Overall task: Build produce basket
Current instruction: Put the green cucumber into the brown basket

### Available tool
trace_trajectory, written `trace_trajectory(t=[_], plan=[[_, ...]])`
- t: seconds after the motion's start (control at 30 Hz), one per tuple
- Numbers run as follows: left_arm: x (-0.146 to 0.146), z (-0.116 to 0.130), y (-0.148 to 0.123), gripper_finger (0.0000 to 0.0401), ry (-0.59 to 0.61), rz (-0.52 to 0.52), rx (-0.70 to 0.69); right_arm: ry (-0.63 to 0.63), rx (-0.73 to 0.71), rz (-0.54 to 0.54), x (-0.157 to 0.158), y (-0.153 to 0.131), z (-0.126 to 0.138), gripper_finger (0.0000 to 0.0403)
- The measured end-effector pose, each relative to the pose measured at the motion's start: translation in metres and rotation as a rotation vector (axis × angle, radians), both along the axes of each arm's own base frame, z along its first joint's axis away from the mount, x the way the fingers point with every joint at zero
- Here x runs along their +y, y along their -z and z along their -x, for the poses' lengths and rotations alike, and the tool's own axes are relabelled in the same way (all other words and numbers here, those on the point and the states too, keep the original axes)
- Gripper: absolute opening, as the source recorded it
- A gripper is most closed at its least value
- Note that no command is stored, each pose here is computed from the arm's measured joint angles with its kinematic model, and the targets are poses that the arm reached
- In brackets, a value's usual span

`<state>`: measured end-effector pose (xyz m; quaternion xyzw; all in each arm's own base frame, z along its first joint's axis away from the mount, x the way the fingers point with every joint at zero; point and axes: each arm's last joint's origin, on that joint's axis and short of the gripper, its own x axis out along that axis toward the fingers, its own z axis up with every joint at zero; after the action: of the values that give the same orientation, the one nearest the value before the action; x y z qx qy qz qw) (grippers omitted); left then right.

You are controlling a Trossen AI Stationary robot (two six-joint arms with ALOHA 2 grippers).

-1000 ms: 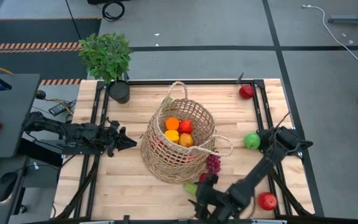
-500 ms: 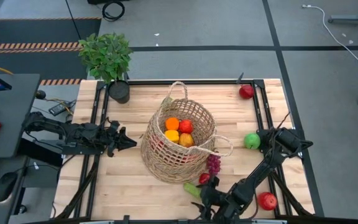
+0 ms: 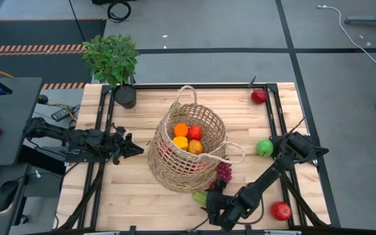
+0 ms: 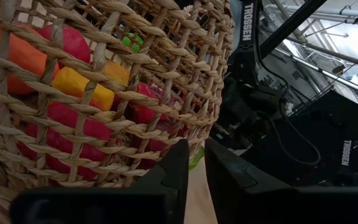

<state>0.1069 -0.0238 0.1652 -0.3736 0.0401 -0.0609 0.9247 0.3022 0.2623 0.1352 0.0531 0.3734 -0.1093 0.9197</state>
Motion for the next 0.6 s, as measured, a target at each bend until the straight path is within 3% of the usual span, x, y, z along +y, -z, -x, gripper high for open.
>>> trace_trajectory(t=[0.4,0.6], plan=[[0.000,0.000,0.000,0.0057,0.000,0.000,0.000,-0.033,0.069,-0.033,-0.015,0.002,-0.013,0.0348],[0.000,0.000,0.000,0.0063,0.000,0.000,0.000,-0.134,0.144,-0.075,-0.014,0.003,-0.013,0.0348]])
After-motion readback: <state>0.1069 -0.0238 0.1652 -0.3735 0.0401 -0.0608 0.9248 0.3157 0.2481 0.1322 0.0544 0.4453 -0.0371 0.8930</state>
